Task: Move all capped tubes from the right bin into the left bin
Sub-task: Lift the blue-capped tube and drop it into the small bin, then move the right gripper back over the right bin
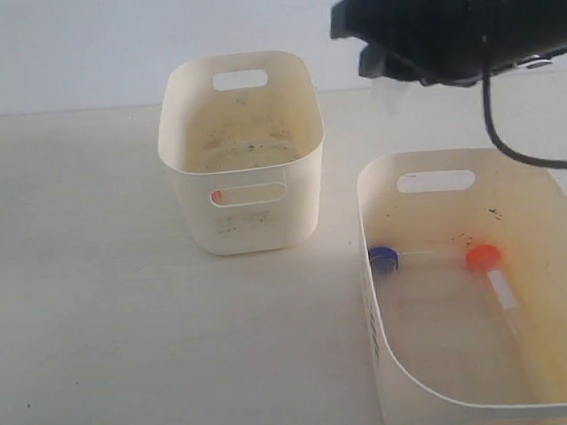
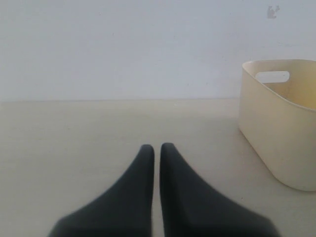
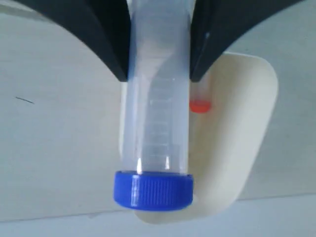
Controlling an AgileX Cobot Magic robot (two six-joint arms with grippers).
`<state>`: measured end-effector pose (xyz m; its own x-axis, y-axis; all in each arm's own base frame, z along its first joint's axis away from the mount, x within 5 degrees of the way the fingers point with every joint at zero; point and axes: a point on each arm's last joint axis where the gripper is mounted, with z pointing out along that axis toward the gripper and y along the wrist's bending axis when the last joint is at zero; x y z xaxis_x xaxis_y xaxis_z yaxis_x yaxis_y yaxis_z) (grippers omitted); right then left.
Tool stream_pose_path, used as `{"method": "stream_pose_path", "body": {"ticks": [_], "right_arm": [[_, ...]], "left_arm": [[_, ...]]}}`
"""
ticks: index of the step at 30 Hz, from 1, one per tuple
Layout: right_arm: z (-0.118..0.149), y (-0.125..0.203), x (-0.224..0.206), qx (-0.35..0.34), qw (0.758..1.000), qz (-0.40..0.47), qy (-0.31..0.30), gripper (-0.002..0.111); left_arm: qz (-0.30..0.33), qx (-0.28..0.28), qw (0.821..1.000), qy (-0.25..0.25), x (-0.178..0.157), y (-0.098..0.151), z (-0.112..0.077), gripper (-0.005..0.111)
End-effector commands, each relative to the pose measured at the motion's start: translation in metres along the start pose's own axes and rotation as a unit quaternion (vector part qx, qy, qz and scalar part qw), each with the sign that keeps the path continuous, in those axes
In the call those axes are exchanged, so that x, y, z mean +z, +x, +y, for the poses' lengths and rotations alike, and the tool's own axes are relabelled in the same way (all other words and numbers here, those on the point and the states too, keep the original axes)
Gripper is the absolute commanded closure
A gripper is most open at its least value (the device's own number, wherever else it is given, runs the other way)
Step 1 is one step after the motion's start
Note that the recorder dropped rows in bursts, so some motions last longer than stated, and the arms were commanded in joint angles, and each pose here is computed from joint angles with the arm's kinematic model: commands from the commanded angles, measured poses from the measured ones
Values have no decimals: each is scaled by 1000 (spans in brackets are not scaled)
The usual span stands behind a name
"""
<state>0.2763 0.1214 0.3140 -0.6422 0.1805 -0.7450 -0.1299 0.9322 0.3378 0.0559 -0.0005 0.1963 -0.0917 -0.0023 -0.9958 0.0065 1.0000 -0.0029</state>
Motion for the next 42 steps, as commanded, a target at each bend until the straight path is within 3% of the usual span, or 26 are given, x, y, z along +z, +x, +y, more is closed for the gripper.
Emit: {"method": "stream_pose_path", "body": {"ticks": [1, 6, 11, 13, 17, 20, 27, 30, 34, 39, 42], "right_arm": [[25, -5, 30, -14, 999, 5, -45, 108], [59, 1, 69, -42, 996, 14, -75, 108], [62, 14, 110, -36, 996, 57, -59, 104], [61, 18, 119, -38, 995, 73, -52, 93], [62, 20, 128, -31, 996, 69, -54, 55], [63, 19, 129, -30, 996, 59, -58, 45], [62, 20, 127, -31, 996, 71, -54, 45], [61, 16, 118, -43, 995, 76, -49, 51], [62, 1, 89, -88, 993, 64, -40, 72], [51, -20, 46, -115, 992, 54, -9, 108], [30, -29, 27, -90, 993, 68, 34, 108]], "left_arm": [[-2, -3, 1000, 4, 0, -1, 0, 103], [-2, -3, 1000, 4, 0, -1, 0, 103], [-2, -3, 1000, 4, 0, -1, 0, 103], [-2, -3, 1000, 4, 0, -1, 0, 103], [-2, -3, 1000, 4, 0, -1, 0, 103], [-2, -3, 1000, 4, 0, -1, 0, 103], [-2, -3, 1000, 4, 0, -1, 0, 103], [-2, -3, 1000, 4, 0, -1, 0, 103], [-2, -3, 1000, 4, 0, -1, 0, 103], [-2, -3, 1000, 4, 0, -1, 0, 103], [-2, -3, 1000, 4, 0, -1, 0, 103]]}}
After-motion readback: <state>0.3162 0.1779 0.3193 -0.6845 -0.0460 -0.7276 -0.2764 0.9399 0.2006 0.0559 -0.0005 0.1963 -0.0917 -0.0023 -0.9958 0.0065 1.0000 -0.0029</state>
